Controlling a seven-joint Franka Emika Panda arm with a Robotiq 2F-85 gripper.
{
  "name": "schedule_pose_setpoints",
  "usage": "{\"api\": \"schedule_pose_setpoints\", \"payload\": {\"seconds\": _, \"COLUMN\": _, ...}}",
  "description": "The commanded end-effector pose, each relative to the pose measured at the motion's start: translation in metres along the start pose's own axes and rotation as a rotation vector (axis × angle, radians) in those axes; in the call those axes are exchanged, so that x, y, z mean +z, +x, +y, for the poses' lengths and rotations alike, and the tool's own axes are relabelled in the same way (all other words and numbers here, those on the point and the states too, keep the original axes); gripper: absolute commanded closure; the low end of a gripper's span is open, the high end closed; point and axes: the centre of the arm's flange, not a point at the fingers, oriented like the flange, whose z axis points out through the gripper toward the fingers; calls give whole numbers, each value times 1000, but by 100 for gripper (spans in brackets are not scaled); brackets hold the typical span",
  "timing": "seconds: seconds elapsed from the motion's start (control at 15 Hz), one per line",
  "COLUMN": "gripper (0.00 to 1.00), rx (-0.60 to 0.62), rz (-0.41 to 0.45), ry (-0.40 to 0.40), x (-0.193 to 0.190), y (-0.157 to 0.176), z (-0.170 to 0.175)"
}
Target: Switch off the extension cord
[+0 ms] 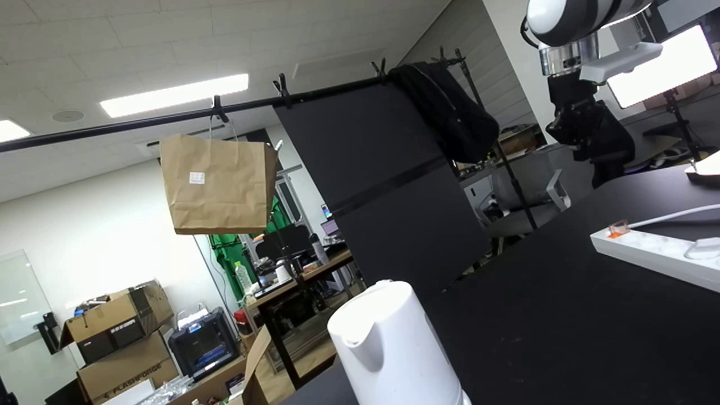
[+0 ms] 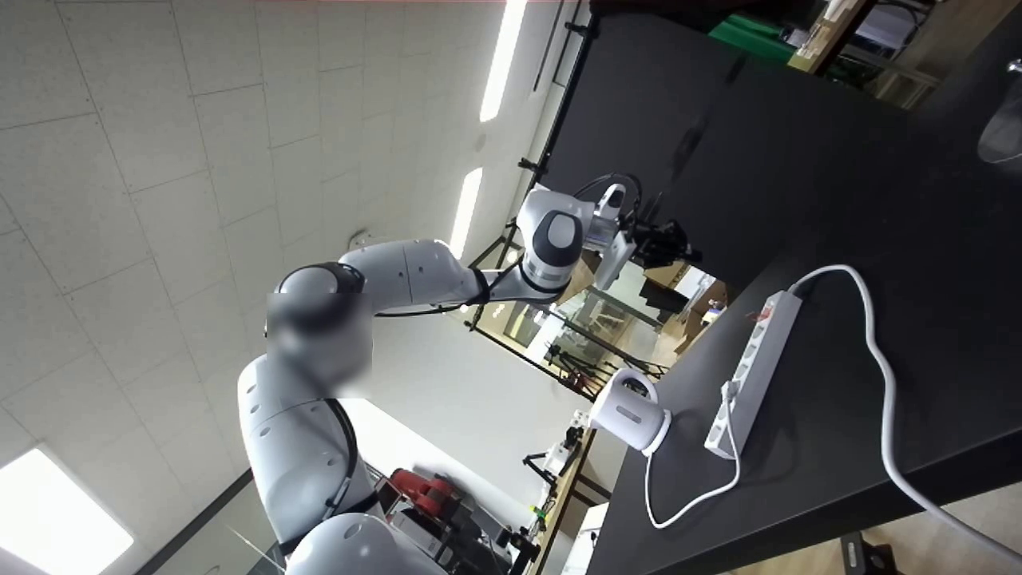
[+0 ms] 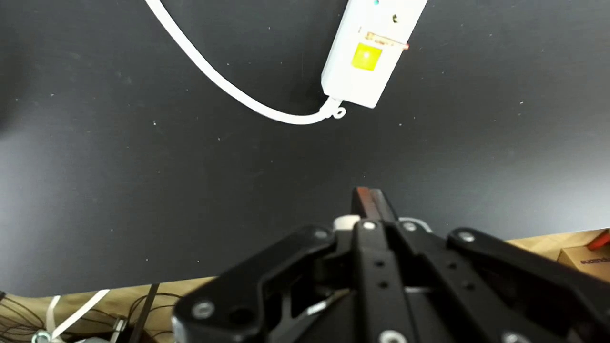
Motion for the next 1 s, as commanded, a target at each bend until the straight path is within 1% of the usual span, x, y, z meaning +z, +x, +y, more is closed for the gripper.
{"api": "schedule_pose_setpoints", "payload": {"seconds": 0.0, "gripper": 100, "rx": 88, "rz": -2, "ry": -11, "x": 14, "y": 6, "z": -4}}
{"api": "schedule_pose_setpoints", "payload": {"seconds": 0.2, "gripper": 100, "rx": 106, "rz": -27, "ry": -43, "x": 37, "y": -2, "z": -23}}
{"api": "schedule_pose_setpoints", "payload": {"seconds": 0.4, "gripper": 100, "rx": 109, "rz": -47, "ry": -36, "x": 54, "y": -3, "z": -27}}
{"api": "schedule_pose_setpoints", "payload": {"seconds": 0.47, "gripper": 100, "rx": 111, "rz": -55, "ry": -38, "x": 58, "y": -2, "z": -26}}
{"api": "schedule_pose_setpoints", "payload": {"seconds": 0.73, "gripper": 100, "rx": 118, "rz": -52, "ry": -54, "x": 62, "y": 11, "z": 0}}
{"api": "schedule_pose_setpoints", "payload": {"seconds": 0.87, "gripper": 100, "rx": 124, "rz": -61, "ry": -48, "x": 65, "y": 17, "z": 12}}
{"api": "schedule_pose_setpoints", "payload": {"seconds": 0.93, "gripper": 100, "rx": 127, "rz": -63, "ry": -49, "x": 67, "y": 16, "z": 11}}
